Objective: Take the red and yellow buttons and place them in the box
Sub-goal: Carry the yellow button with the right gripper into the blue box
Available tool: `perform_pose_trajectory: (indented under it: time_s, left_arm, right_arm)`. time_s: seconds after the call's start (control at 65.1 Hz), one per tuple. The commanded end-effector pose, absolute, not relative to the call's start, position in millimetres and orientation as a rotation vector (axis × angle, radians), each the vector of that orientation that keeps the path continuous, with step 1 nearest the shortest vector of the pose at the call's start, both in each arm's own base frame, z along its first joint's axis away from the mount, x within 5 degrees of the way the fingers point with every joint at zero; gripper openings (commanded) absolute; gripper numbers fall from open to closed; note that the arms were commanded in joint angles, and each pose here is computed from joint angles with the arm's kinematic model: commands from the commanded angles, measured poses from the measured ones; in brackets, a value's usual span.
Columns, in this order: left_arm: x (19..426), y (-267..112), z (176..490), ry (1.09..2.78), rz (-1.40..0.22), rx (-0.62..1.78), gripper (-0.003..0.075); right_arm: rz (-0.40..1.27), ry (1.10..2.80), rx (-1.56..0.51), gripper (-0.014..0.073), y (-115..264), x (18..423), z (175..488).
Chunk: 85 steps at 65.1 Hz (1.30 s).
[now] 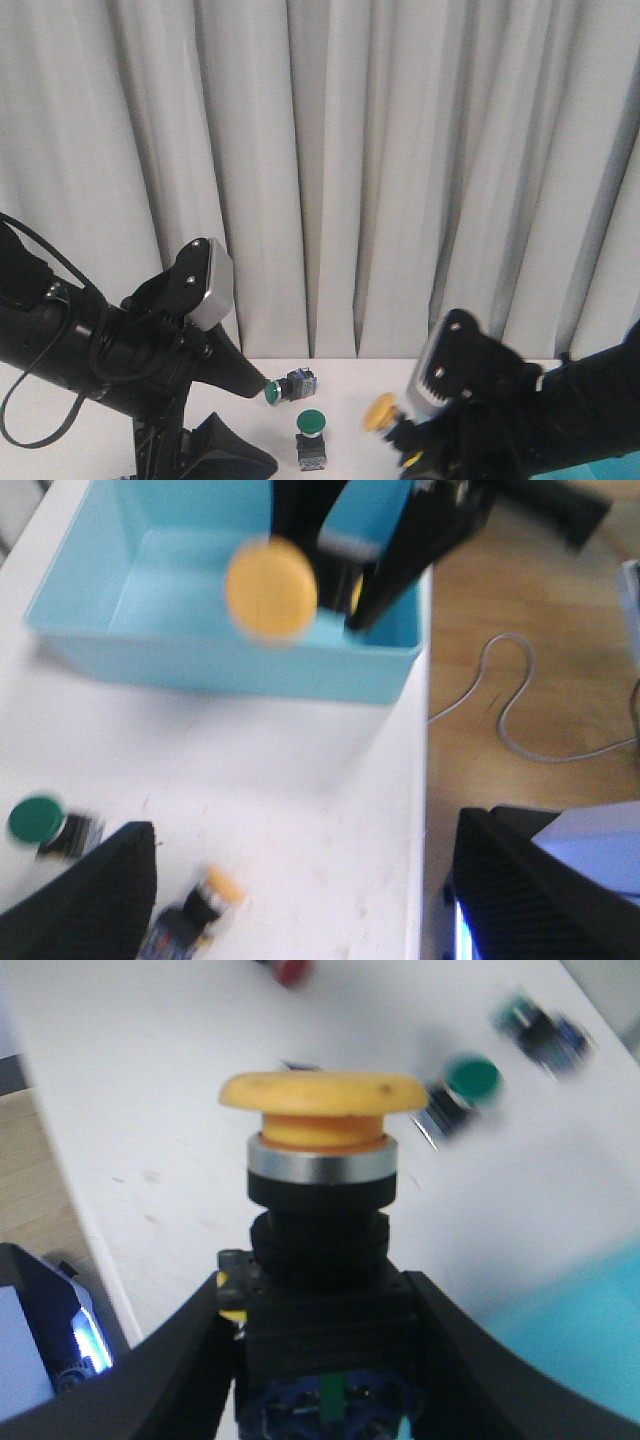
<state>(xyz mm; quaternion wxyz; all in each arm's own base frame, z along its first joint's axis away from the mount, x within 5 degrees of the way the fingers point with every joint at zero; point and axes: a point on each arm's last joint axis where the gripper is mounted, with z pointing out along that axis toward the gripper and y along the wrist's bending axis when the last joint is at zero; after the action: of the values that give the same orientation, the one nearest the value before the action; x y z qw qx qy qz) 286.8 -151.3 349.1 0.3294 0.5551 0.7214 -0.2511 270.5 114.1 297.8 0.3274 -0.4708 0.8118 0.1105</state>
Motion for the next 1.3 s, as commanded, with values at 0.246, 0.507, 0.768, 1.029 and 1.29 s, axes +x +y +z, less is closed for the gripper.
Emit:
perform_pose_trajectory:
  time_s: [0.246,0.507,0.768,1.029,1.29]
  left_arm:
    - [302,-130,367,2.065,-0.327,1.102,0.058]
    - [306,-123,364,2.14,-0.248,1.024,0.058]
    - [306,-123,364,2.141,-0.249,1.025,0.058]
    - [306,-123,364,2.141,-0.25,1.024,0.058]
    - [306,-123,364,2.14,-0.249,1.024,0.058]
  right_arm:
    - [0.182,2.563,-0.403,0.0206,52,304,278]
    - [0.131,2.796,-0.319,0.0211,47,330,211]
    - [0.079,2.819,-0.327,0.0218,46,343,181]
    - [0.035,2.792,-0.337,0.0283,43,346,181]
    - [0.024,2.776,-0.345,0.0372,43,347,182]
